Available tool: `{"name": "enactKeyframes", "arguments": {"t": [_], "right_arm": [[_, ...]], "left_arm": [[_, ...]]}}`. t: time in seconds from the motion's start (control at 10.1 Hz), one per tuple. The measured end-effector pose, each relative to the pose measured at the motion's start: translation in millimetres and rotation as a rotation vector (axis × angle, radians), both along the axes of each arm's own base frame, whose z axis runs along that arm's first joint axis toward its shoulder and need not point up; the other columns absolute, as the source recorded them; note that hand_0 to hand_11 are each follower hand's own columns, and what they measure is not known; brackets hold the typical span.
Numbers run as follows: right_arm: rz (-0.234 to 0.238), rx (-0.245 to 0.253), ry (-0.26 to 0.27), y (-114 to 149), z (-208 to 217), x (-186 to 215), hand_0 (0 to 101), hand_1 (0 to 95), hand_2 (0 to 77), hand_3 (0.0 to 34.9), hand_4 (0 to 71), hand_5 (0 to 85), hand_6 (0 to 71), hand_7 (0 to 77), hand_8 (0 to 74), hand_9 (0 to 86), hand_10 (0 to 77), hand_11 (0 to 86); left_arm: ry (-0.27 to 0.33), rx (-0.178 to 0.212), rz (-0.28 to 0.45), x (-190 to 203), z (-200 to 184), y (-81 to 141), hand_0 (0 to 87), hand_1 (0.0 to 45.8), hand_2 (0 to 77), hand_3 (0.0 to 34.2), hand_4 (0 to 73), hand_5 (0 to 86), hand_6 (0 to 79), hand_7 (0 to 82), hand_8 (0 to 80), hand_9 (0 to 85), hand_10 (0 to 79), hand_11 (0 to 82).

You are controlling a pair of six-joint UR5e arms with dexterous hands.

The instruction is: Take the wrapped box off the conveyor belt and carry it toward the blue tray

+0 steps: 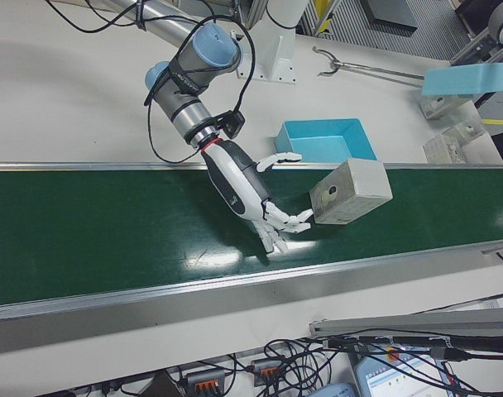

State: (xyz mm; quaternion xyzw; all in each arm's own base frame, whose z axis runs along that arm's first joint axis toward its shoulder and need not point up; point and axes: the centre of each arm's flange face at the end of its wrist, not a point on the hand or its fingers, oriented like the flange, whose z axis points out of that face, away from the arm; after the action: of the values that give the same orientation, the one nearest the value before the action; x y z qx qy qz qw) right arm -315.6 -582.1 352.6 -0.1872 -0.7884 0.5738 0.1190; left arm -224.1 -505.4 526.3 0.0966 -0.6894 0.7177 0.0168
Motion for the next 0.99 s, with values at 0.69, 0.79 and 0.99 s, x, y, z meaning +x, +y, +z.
{"name": "enactKeyframes", "arguments": {"t": [0.69, 0.79, 0.99], "right_arm": [[-0.005, 0.000, 0.003, 1.7, 0.7, -3.6, 48, 14.7, 20.2, 17.8, 12.5, 34.9, 5.4, 25.1, 0.0, 6.0, 0.0, 0.0], [-0.005, 0.000, 0.003, 1.7, 0.5, -3.7, 48, 14.7, 18.5, 17.8, 12.5, 34.9, 5.4, 25.1, 0.0, 6.0, 0.0, 0.0], [-0.006, 0.002, 0.000, 1.5, -1.3, -4.0, 48, 14.7, 20.7, 18.2, 12.5, 34.9, 5.4, 25.1, 0.0, 6.0, 0.0, 0.5]], "left_arm": [[0.000, 0.000, 0.000, 0.0, 0.0, 0.0, 0.0, 0.0, 0.5, 0.0, 0.0, 1.1, 0.0, 0.0, 0.0, 0.0, 0.0, 0.0], [0.000, 0.000, 0.000, 0.0, 0.0, 0.0, 0.0, 0.0, 0.5, 0.0, 0.0, 1.1, 0.0, 0.0, 0.0, 0.0, 0.0, 0.0], [0.000, 0.000, 0.000, 0.0, 0.0, 0.0, 0.0, 0.0, 0.5, 0.0, 0.0, 1.1, 0.0, 0.0, 0.0, 0.0, 0.5, 0.0]]}}
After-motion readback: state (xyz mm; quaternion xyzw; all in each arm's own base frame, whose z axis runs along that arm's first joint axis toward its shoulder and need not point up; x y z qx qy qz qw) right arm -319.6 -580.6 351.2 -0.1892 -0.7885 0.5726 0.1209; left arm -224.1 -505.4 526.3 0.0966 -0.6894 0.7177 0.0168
